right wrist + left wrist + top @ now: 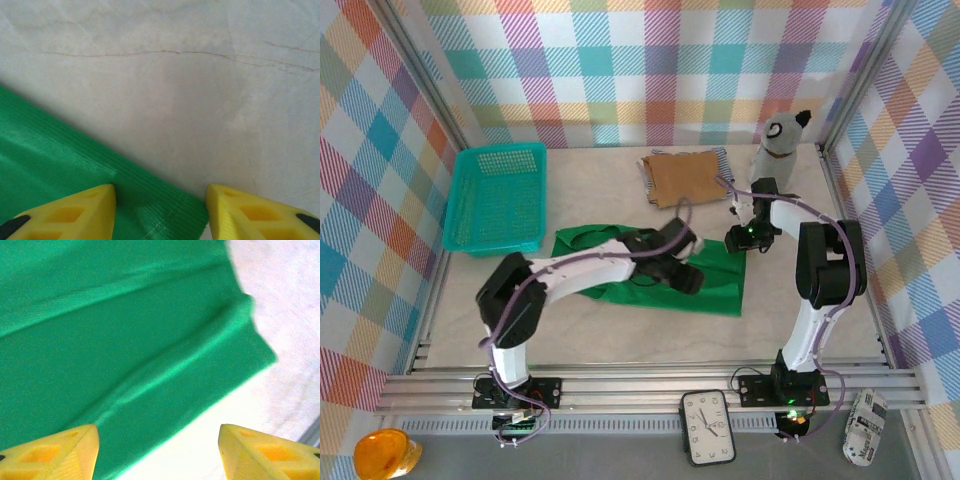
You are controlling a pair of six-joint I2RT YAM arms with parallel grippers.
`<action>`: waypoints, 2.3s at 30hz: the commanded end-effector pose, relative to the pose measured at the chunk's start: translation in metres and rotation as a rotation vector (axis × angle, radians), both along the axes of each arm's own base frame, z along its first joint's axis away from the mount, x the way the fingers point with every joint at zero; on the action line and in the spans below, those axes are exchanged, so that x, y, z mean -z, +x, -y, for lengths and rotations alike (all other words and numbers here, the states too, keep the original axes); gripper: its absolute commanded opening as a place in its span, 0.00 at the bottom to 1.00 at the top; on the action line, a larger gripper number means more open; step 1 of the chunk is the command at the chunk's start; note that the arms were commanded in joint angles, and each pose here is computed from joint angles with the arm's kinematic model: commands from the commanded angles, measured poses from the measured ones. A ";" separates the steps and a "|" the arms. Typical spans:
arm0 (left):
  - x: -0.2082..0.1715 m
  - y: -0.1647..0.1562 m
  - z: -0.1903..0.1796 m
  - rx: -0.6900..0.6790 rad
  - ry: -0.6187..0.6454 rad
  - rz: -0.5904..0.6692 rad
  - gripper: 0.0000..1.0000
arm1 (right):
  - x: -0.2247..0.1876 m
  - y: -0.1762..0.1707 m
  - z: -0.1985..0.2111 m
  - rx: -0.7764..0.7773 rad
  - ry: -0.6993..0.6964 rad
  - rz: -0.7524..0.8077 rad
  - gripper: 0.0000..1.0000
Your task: Fold and stack the tank tops
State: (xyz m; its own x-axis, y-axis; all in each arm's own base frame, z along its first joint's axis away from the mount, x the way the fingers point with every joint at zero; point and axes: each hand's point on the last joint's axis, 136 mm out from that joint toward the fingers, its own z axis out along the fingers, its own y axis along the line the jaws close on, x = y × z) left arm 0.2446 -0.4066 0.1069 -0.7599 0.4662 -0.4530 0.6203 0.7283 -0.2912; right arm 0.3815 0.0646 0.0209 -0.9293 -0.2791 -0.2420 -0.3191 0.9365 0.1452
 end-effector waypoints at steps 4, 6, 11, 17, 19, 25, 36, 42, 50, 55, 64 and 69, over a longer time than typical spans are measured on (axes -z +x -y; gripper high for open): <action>0.017 -0.034 0.076 0.161 -0.042 0.039 0.64 | 0.014 -0.025 -0.007 -0.039 0.010 -0.091 0.37; 0.025 -0.043 0.092 0.207 -0.024 0.053 0.65 | 0.014 -0.026 -0.008 -0.038 0.018 -0.089 0.32; 0.051 -0.051 0.115 0.258 0.054 0.090 0.64 | 0.012 -0.025 -0.011 -0.037 0.037 -0.079 0.26; 0.075 -0.040 0.110 0.237 0.170 0.125 0.63 | 0.012 -0.026 -0.013 -0.032 0.051 -0.082 0.22; 0.086 -0.046 0.108 0.250 0.203 0.112 0.61 | 0.011 -0.026 -0.012 -0.032 0.047 -0.076 0.19; 0.113 -0.048 0.088 0.259 0.395 0.107 0.21 | 0.000 -0.025 -0.007 -0.017 0.034 -0.053 0.08; 0.043 -0.065 0.165 0.245 0.049 0.026 0.05 | -0.034 -0.033 0.043 0.189 0.025 -0.019 0.00; -0.001 -0.055 0.160 0.162 -0.074 -0.009 0.04 | -0.059 -0.032 0.013 0.176 0.117 -0.042 0.00; -0.012 -0.033 0.053 -0.066 -0.125 -0.076 0.02 | -0.082 -0.041 -0.069 0.057 0.189 -0.124 0.02; 0.003 -0.035 -0.013 -0.175 -0.045 -0.113 0.01 | -0.093 -0.032 -0.121 0.002 0.249 -0.117 0.02; 0.001 -0.028 -0.105 -0.311 0.102 -0.083 0.01 | -0.087 -0.022 -0.190 -0.060 0.307 -0.136 0.02; 0.007 -0.030 -0.138 -0.362 0.156 -0.076 0.01 | -0.083 -0.020 -0.209 -0.067 0.331 -0.148 0.02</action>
State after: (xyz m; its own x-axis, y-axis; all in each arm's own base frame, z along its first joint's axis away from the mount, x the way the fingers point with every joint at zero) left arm 0.2188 -0.2940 0.1024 -0.9061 0.2345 -0.3521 0.3325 0.9094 -0.2499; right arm 0.3557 0.2585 0.0951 -0.9376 -0.2962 -0.1821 -0.3471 0.8287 0.4390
